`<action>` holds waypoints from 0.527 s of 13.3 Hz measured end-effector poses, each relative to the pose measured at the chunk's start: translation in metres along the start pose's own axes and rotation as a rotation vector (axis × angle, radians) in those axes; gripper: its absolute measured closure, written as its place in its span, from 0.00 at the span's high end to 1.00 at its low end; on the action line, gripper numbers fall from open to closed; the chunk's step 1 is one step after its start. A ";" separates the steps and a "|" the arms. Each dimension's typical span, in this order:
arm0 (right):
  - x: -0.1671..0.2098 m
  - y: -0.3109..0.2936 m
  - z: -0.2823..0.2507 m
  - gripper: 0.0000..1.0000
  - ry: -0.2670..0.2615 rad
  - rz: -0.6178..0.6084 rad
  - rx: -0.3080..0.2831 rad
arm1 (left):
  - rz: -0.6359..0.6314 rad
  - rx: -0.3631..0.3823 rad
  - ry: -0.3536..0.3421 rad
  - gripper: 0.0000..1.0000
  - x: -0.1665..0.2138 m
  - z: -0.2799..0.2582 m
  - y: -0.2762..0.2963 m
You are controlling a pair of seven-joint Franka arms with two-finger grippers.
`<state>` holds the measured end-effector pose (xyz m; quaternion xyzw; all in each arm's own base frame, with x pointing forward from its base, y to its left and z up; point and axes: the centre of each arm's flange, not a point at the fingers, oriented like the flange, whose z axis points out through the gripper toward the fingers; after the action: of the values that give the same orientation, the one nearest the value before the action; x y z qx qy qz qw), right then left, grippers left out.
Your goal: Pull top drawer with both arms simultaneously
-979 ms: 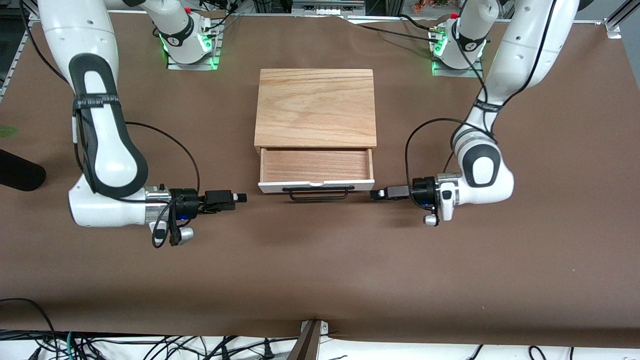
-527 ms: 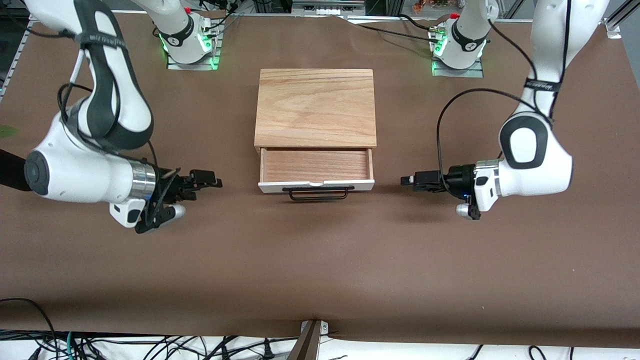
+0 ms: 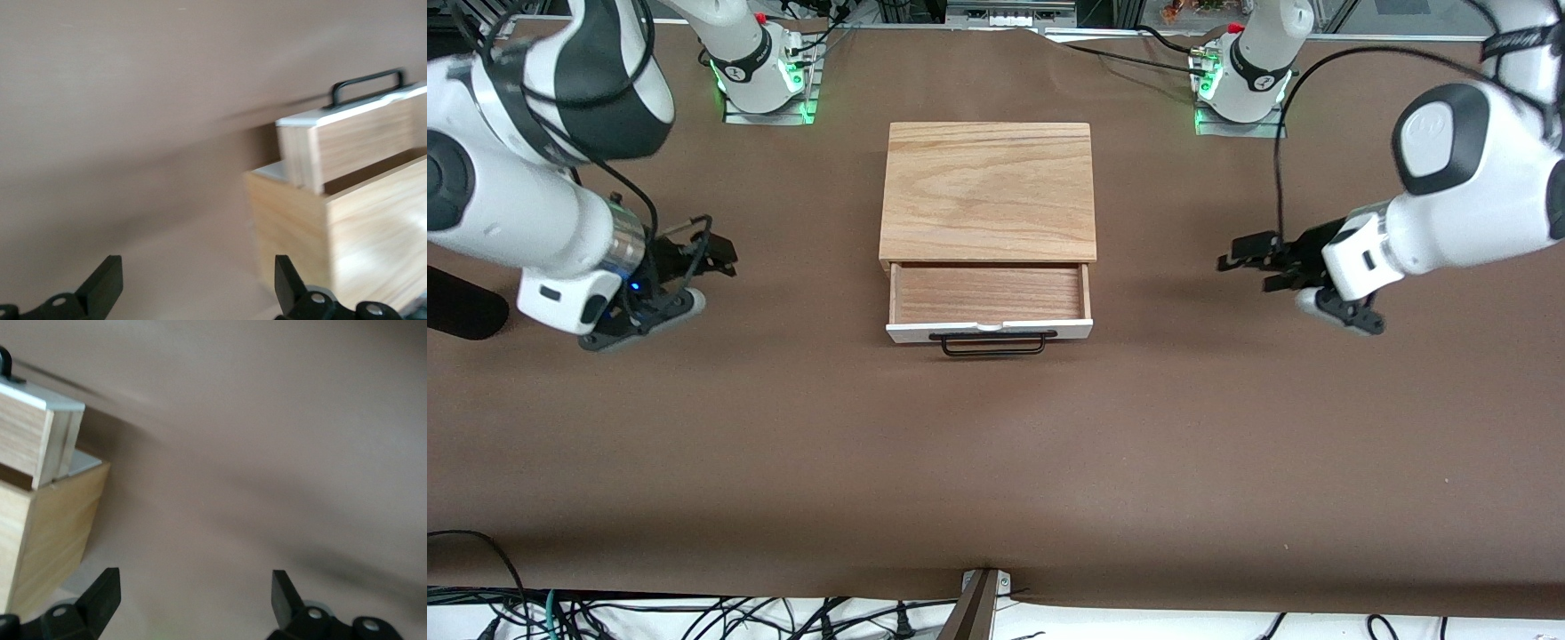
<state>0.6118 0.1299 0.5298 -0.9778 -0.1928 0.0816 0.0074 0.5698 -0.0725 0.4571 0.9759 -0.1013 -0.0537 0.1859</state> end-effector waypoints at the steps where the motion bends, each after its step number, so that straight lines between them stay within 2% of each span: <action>1: -0.018 0.014 -0.007 1.00 -0.009 0.036 -0.001 | 0.025 0.088 0.003 1.00 -0.007 -0.016 -0.004; 3: -0.059 0.052 -0.018 1.00 -0.004 0.115 0.011 | 0.071 0.248 0.010 1.00 -0.018 -0.042 -0.007; 5: -0.097 0.080 -0.021 1.00 0.011 0.186 0.003 | 0.087 0.300 0.032 1.00 -0.024 -0.059 -0.002; 7: -0.116 0.091 -0.018 1.00 0.015 0.243 -0.021 | 0.074 0.308 0.025 1.00 -0.033 -0.074 0.006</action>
<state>0.5433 0.0027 0.5619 -0.9946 -0.0738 0.0725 -0.0112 0.5469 -0.0453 0.5300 0.9890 -0.1417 -0.0187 0.0371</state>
